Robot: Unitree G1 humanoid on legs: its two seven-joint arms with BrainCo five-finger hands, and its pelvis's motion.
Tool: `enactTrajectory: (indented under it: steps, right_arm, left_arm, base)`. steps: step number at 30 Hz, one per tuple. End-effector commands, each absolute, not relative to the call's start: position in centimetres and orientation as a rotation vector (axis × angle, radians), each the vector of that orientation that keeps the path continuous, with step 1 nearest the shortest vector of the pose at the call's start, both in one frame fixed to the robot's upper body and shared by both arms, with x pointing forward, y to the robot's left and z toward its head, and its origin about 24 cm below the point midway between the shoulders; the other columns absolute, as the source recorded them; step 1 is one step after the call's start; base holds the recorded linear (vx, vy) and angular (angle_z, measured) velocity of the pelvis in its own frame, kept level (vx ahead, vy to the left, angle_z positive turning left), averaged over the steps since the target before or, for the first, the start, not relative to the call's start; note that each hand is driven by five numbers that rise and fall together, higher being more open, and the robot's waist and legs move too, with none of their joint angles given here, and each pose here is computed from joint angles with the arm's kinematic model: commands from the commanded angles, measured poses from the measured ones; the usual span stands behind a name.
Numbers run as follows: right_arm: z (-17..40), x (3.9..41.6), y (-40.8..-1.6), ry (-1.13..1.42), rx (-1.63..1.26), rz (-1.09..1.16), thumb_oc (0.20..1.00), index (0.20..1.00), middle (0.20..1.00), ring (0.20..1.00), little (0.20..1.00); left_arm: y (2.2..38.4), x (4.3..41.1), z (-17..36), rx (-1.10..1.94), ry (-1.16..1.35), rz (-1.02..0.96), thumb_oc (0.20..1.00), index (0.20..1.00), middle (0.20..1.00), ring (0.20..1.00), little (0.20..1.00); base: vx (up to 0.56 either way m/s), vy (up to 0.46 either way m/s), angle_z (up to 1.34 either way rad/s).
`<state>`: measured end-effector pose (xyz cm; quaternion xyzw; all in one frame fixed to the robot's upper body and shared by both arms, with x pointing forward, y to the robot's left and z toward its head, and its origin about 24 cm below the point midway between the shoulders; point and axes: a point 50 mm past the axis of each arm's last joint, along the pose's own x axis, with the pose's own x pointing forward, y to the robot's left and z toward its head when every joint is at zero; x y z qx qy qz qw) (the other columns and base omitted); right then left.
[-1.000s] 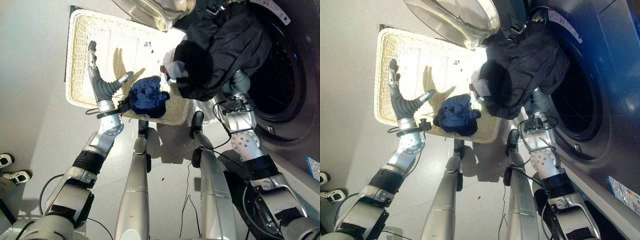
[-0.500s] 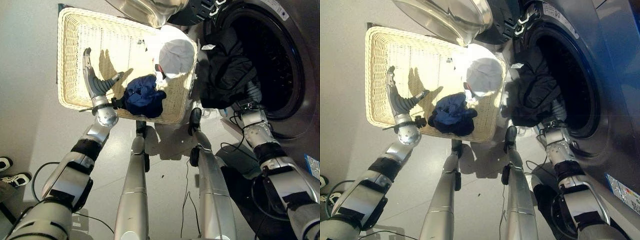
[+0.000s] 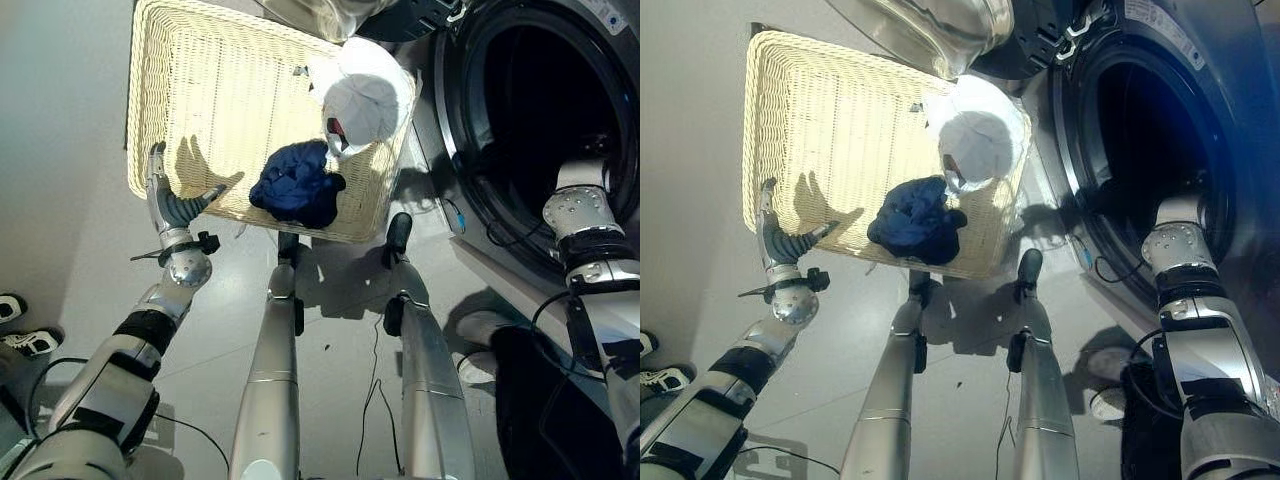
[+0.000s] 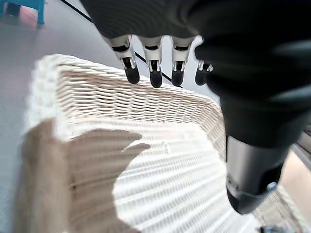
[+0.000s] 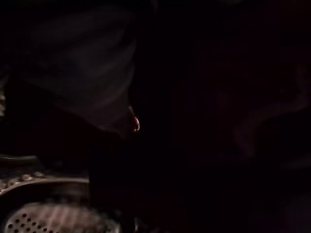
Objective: Put the clothes into the washing machine.
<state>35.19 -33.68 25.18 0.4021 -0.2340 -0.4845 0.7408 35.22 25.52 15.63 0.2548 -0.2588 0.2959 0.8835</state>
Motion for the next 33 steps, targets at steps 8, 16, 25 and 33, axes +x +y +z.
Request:
enactTrajectory:
  steps: [8, 16, 25, 33]
  right_arm:
    - [32.6, 30.5, -39.8, -0.588, 0.206, -1.296, 1.0, 1.0, 1.0, 1.0, 1.0]
    - [34.4, 31.2, -38.3, -0.382, -0.583, -1.499, 1.0, 1.0, 1.0, 1.0, 1.0]
    - [37.2, 31.6, -36.5, -0.388, -0.987, -1.525, 1.0, 1.0, 1.0, 1.0, 1.0]
    - [36.6, 32.4, -35.4, -0.488, -1.008, -1.475, 1.0, 1.0, 1.0, 1.0, 1.0]
  left_arm:
    - [23.8, 36.1, 18.1, 0.653, -0.663, 0.436, 1.0, 1.0, 1.0, 1.0, 1.0]
    - [22.2, 36.2, 18.3, 0.689, -0.705, 0.351, 1.0, 1.0, 1.0, 1.0, 1.0]
    - [21.0, 36.3, 19.6, 0.82, -0.761, 0.165, 1.0, 1.0, 1.0, 1.0, 1.0]
    - [18.8, 35.7, 18.0, 0.904, -0.74, -0.073, 1.0, 1.0, 1.0, 1.0, 1.0]
  base:
    - [0.0, 0.0, 0.0]
    - [-0.01, 0.0, 0.01]
    - [-0.01, -0.007, -0.01]
    - [0.0, 0.0, 0.0]
